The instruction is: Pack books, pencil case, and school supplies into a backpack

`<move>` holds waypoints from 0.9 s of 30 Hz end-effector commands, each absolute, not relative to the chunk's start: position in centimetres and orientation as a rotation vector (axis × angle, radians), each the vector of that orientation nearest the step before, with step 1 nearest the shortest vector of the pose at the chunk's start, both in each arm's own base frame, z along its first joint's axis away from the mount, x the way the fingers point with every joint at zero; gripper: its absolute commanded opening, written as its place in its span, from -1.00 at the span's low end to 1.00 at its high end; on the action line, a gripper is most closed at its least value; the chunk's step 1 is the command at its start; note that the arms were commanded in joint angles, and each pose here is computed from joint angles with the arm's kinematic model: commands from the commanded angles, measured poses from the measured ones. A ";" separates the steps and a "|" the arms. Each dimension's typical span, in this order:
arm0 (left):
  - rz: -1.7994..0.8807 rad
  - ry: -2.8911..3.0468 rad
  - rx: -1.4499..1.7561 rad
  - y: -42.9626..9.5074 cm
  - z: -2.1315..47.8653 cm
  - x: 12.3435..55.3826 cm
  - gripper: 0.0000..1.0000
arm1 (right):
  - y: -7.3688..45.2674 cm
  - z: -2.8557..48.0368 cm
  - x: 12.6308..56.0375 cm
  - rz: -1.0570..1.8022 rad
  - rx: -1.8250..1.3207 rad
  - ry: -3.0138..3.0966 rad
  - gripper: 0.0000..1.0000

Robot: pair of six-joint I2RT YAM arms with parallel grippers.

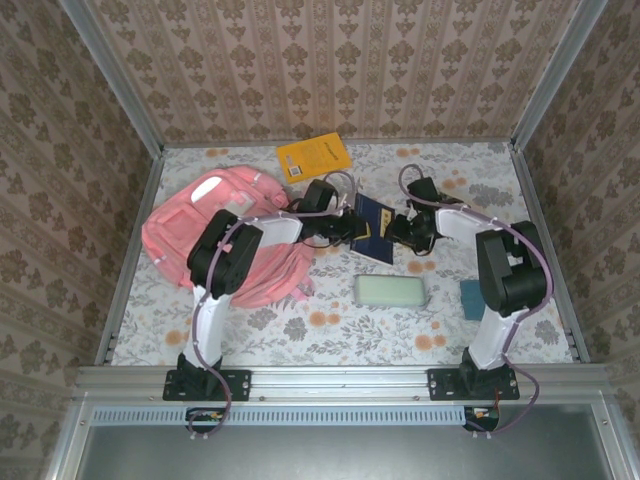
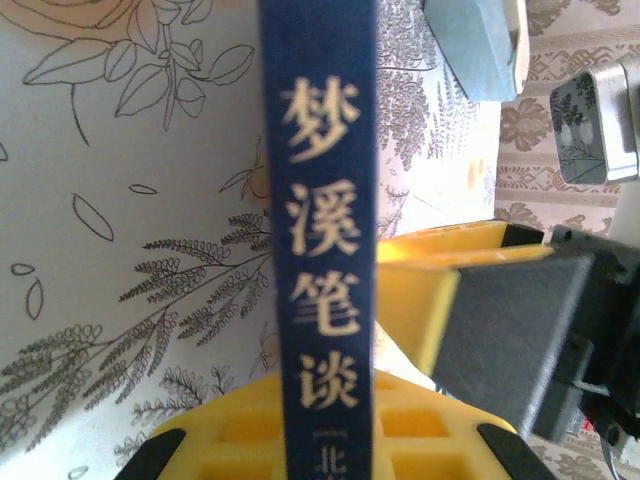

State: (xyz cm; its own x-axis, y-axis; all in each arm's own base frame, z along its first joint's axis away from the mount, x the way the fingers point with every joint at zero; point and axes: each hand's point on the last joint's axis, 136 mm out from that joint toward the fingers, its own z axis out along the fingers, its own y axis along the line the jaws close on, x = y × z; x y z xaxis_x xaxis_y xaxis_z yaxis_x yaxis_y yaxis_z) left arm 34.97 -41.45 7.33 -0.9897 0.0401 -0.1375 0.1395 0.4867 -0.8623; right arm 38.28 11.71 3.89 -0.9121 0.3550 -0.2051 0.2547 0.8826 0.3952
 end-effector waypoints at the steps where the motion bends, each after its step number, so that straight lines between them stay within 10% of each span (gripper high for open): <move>1: -1.629 2.431 0.257 -41.5 14.5 35.6 -1.00 | 13.1 8.7 39.1 0.792 0.452 2.612 0.11; 20: -1.795 2.230 0.410 -39.2 25.0 33.4 -1.00 | 16.4 22.1 40.7 1.644 0.276 2.058 0.39; 27: -1.801 2.221 0.424 -39.0 25.2 33.4 -1.00 | 16.8 23.1 40.0 1.705 0.231 2.042 0.07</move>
State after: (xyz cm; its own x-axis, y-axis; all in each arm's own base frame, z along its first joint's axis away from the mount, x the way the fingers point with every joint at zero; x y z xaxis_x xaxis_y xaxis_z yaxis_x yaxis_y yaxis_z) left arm 34.23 -39.16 23.53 -0.9458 0.0424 -0.3220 0.3225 0.2387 -0.9160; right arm 41.09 16.03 21.28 -0.8557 0.4674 -0.2222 -0.1011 0.2701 0.9575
